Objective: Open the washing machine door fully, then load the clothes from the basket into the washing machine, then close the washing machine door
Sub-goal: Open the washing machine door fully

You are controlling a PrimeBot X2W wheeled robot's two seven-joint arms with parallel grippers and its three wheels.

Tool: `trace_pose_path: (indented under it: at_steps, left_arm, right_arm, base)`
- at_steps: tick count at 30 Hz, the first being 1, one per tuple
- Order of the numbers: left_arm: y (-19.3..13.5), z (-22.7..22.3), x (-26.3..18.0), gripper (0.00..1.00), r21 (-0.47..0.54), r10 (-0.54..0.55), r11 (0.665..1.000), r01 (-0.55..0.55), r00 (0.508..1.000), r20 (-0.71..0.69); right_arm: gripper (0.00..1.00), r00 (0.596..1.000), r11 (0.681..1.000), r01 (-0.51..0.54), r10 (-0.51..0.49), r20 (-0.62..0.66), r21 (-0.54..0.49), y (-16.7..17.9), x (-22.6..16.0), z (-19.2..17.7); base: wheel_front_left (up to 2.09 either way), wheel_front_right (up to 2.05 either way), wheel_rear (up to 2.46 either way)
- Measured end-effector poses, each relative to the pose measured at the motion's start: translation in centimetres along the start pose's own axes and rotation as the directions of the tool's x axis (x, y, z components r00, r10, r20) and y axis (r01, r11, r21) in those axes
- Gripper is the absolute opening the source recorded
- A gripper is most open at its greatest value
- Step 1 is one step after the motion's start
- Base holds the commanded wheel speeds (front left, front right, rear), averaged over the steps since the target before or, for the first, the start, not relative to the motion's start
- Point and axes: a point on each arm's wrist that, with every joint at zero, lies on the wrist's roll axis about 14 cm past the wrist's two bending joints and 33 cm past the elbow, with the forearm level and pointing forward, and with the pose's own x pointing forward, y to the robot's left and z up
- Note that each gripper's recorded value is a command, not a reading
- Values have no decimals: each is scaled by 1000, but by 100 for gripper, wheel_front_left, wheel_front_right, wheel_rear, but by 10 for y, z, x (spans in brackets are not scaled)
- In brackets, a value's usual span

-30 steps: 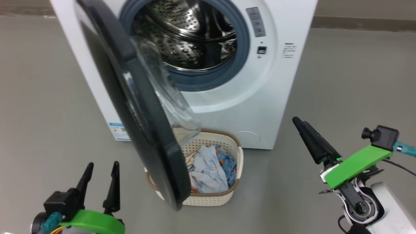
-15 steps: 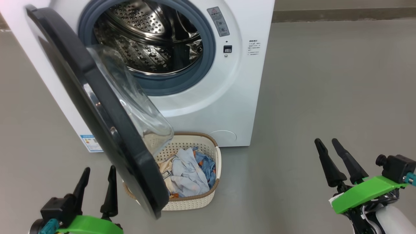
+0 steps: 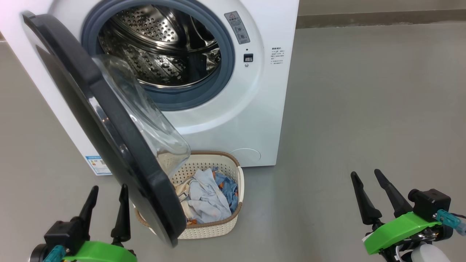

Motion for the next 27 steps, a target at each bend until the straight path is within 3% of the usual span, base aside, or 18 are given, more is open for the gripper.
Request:
trace_pose_path:
  at_steps: [27]
  left_arm:
    - [4, 0, -1, 100, -1, 14, 1000, -14, 1000, 0]
  right_arm:
    - [100, 1000, 1000, 9, -9, 3, -17, 3, 3, -2]
  base:
    - [0, 0, 0]
